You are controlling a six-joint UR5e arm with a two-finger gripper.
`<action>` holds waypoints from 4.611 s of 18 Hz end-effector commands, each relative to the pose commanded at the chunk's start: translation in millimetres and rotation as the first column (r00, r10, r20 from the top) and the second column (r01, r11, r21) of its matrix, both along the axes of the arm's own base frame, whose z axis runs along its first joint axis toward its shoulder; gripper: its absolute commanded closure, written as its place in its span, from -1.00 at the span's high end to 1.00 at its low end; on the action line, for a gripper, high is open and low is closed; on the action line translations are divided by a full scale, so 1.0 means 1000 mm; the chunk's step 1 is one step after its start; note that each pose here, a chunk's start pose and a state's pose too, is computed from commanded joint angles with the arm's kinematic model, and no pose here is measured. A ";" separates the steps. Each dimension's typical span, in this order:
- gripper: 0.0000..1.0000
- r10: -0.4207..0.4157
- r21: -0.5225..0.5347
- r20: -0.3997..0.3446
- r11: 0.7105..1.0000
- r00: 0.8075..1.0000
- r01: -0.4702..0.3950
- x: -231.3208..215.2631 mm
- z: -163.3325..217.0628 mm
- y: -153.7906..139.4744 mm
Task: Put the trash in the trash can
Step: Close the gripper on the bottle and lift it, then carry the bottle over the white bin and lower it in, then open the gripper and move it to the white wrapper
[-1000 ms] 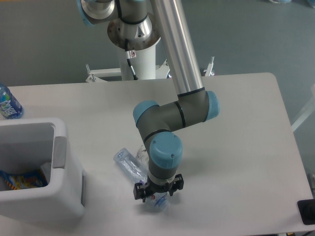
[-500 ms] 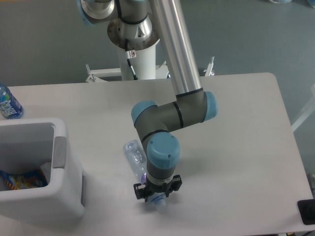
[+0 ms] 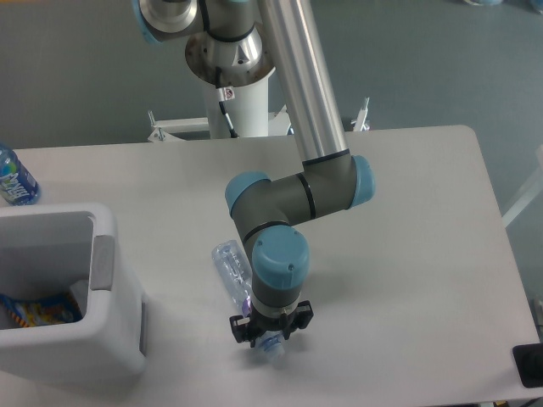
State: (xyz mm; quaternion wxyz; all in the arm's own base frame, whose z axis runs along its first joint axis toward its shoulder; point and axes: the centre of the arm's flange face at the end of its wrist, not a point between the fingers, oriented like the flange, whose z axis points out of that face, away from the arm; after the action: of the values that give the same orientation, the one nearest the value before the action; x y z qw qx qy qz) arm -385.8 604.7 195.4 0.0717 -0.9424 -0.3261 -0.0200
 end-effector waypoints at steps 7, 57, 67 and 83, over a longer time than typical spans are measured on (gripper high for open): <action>0.05 -0.011 0.008 -0.009 1.000 1.000 0.011 0.000 0.009 0.000; 1.00 -0.099 0.563 -0.193 0.804 0.976 0.193 0.205 0.360 0.090; 1.00 -0.003 0.580 -0.202 0.806 0.979 0.122 0.145 0.379 0.054; 1.00 -0.381 0.061 -0.328 0.905 0.865 0.421 0.009 0.204 -0.112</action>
State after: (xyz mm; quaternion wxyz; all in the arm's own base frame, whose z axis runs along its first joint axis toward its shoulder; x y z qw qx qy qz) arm -376.4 492.9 399.0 0.1775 -0.9742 -0.1056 0.0916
